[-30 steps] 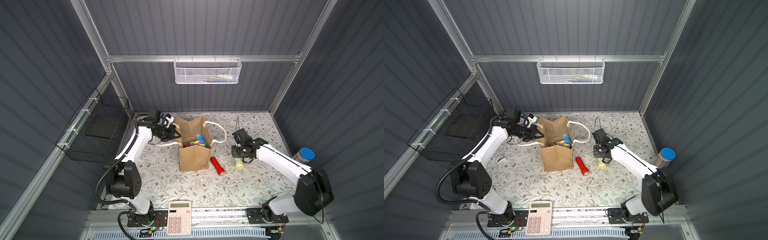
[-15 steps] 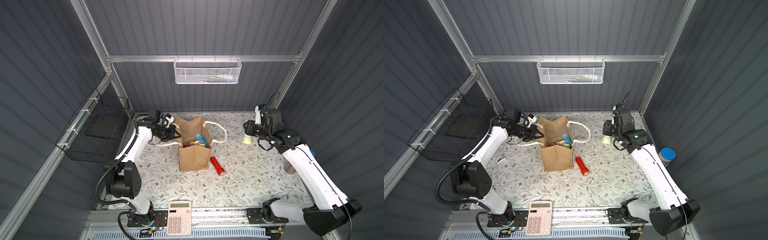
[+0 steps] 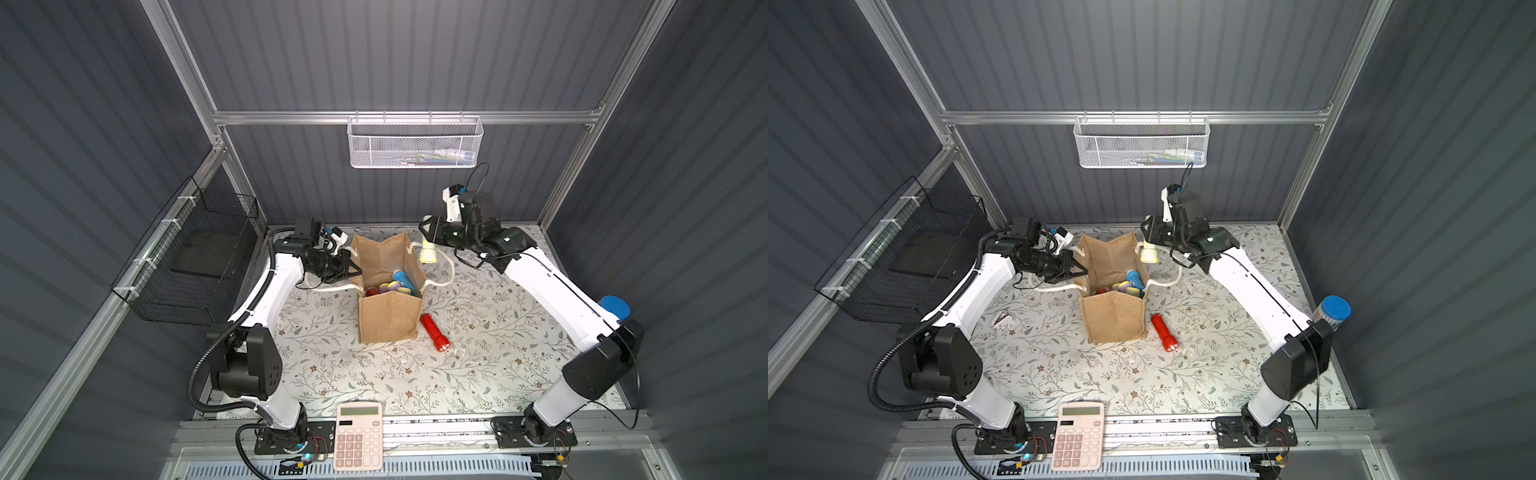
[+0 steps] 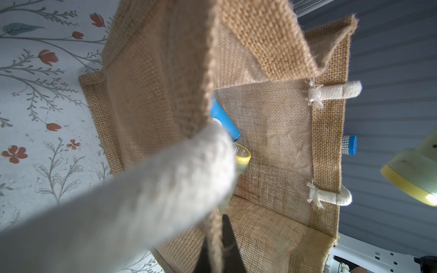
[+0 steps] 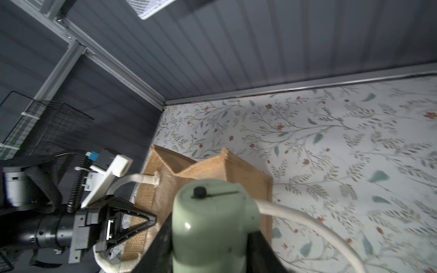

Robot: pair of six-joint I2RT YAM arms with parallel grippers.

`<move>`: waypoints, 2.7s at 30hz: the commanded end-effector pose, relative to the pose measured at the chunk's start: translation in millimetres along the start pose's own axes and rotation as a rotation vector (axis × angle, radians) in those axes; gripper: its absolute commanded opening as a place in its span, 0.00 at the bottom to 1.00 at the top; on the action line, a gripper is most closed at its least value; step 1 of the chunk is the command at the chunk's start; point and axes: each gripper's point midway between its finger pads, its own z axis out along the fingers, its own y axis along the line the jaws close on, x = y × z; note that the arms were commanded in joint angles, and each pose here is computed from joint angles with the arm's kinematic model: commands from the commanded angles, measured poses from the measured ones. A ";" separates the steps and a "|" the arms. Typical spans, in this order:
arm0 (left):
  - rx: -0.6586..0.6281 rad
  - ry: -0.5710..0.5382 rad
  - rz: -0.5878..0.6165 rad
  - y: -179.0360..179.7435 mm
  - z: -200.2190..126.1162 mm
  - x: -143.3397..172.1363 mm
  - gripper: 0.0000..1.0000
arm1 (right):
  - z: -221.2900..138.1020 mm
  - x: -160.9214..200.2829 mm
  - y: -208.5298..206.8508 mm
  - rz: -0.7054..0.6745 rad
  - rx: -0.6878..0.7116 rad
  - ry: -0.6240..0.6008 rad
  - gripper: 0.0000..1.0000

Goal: Put the flashlights into the tote bags
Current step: Place the flashlight in the canvas bag.

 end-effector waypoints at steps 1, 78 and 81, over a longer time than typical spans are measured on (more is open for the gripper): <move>0.034 -0.040 0.050 -14.4 -13.2 -6.3 0.00 | 5.1 -14.5 41.9 -0.096 -0.085 -0.058 0.20; 0.027 -0.026 0.053 -10.5 -9.9 -4.2 0.00 | -13.5 59.2 -9.1 -0.197 0.119 -0.097 0.80; 0.025 -0.026 0.050 -9.7 -9.5 -4.7 0.00 | -39.4 51.1 -34.2 -0.106 0.139 -0.148 0.87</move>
